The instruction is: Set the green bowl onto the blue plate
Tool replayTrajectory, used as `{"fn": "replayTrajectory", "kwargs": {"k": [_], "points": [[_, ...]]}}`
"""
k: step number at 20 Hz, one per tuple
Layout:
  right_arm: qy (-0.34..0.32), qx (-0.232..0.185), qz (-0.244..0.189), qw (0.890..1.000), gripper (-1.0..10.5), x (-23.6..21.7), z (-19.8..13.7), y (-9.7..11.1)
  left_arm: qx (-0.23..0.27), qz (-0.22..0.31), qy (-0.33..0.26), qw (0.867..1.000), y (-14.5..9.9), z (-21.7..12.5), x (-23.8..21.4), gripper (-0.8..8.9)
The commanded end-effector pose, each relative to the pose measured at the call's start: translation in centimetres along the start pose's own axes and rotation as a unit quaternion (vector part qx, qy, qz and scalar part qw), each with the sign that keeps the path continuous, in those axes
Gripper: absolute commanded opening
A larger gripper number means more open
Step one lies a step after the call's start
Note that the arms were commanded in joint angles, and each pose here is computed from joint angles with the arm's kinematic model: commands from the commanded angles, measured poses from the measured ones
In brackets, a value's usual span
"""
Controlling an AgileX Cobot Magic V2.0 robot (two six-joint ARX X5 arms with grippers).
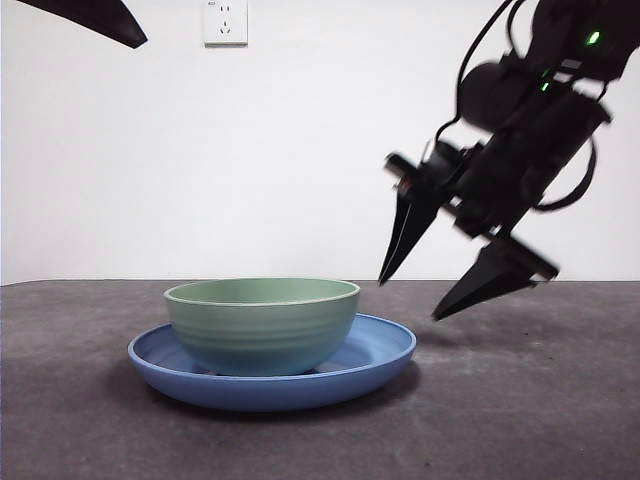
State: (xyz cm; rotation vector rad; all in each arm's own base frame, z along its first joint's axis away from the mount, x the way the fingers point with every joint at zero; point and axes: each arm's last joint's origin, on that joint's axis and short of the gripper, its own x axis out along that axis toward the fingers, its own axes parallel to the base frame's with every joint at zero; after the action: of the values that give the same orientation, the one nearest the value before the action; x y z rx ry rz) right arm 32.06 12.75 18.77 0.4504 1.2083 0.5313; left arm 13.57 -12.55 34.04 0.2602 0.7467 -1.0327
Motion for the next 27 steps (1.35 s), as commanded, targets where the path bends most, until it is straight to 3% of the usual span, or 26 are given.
{"fn": "replayTrajectory", "kwargs": {"k": [1,6,13,18,23,26,27], "points": [[-0.028,-0.009,0.000,1.000,4.6,-2.2,0.7,0.5,0.012,-0.003,-0.012,1.000,-0.2,0.5,-0.2,6.29],[-0.050,-0.079,-0.017,0.995,6.5,-8.6,-1.5,2.9,0.012,-0.003,-0.011,1.000,-0.2,0.5,-0.2,6.29],[-0.086,-0.197,-0.025,0.976,6.5,-19.3,-10.3,7.1,0.012,-0.003,-0.011,1.000,-0.2,0.5,-0.2,6.29],[-0.120,-0.236,-0.026,0.964,6.5,-23.9,-15.9,7.2,0.012,-0.003,-0.011,1.000,-0.2,0.5,-0.2,6.29],[-0.146,-0.256,-0.020,0.955,6.5,-25.5,-18.2,7.1,0.012,-0.003,-0.011,1.000,-0.2,0.5,-0.2,6.29],[-0.142,-0.254,-0.020,0.956,5.7,-25.5,-18.4,7.0,0.012,-0.003,-0.011,1.000,-0.2,0.5,-0.2,6.08],[-0.136,-0.254,-0.017,0.958,3.8,-25.5,-18.5,7.0,0.011,-0.003,-0.010,1.000,-0.2,0.5,-0.2,5.18]]}}
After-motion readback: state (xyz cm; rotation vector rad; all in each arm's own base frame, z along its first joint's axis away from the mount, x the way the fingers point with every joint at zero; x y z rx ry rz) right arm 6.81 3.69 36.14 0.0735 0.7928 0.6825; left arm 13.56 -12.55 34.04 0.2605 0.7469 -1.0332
